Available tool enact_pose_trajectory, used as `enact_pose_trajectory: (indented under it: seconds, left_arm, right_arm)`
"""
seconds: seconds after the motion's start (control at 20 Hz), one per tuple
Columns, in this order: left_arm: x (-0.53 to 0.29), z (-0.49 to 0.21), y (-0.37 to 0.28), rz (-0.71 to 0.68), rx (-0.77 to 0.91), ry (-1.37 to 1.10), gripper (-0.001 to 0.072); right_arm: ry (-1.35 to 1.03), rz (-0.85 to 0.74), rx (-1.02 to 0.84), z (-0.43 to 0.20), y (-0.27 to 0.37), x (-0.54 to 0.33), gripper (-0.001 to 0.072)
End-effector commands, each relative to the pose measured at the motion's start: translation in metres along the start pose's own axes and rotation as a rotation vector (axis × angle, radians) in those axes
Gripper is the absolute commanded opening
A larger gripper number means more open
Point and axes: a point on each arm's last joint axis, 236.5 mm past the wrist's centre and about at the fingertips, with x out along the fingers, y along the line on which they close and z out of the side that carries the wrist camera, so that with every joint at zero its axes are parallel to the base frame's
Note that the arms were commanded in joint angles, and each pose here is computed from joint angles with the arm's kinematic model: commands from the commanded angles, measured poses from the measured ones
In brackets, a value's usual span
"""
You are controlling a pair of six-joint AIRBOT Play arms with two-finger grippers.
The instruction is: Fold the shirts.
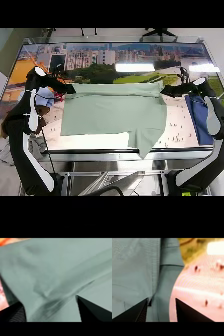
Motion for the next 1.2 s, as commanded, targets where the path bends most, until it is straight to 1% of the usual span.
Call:
enact_pose_trajectory:
  seconds: [0.0,0.1,0.2,0.3,0.45,0.5,0.55,0.7,0.75,0.9,1.0,1.1,1.15]
  left_arm:
    - [-0.029,-0.003,-0.013,0.000,-0.035,0.020,0.0703]
    - [-0.064,-0.009,-0.020,-0.006,-0.099,0.027,0.0703]
    - [-0.093,-0.033,-0.029,-0.029,-0.152,0.086,0.0703]
    - [-0.107,-0.069,-0.034,-0.057,-0.225,0.157,0.0702]
    - [-0.101,-0.137,-0.036,-0.086,-0.349,0.216,0.0697]
    - [-0.094,-0.160,-0.037,-0.095,-0.380,0.230,0.0619]
    - [-0.086,-0.184,-0.038,-0.103,-0.414,0.243,0.0589]
    - [-0.060,-0.239,-0.044,-0.129,-0.493,0.292,0.0589]
    - [-0.052,-0.251,-0.047,-0.136,-0.507,0.310,0.0589]
    - [-0.036,-0.265,-0.045,-0.120,-0.518,0.304,0.0589]
    - [-0.033,-0.261,-0.041,-0.108,-0.522,0.279,0.0587]
    - [-0.031,-0.248,-0.049,-0.153,-0.522,0.234,0.0585]
    - [-0.031,-0.240,-0.055,-0.188,-0.518,0.204,0.0571]
  right_arm:
    - [0.006,-0.040,-0.002,0.009,0.008,-0.038,0.0448]
    - [0.009,-0.052,0.007,0.008,0.018,-0.076,0.0447]
    - [0.046,-0.032,0.024,-0.007,0.027,-0.106,0.0443]
    - [0.089,-0.021,0.061,-0.033,0.030,-0.125,0.0438]
    - [0.126,-0.023,0.147,-0.087,0.027,-0.144,0.0438]
    - [0.130,-0.027,0.184,-0.107,0.024,-0.150,0.0438]
    - [0.130,-0.032,0.228,-0.125,0.021,-0.155,0.0438]
    - [0.094,-0.054,0.383,-0.177,0.017,-0.166,0.0438]
    - [0.077,-0.065,0.406,-0.191,0.017,-0.165,0.0438]
    - [0.077,-0.069,0.476,-0.234,0.026,-0.152,0.0438]
    - [0.088,0.001,0.504,-0.253,0.041,-0.137,0.0438]
    - [0.123,0.036,0.534,-0.277,0.047,-0.121,0.0438]
    - [0.142,0.035,0.546,-0.291,0.046,-0.114,0.0438]
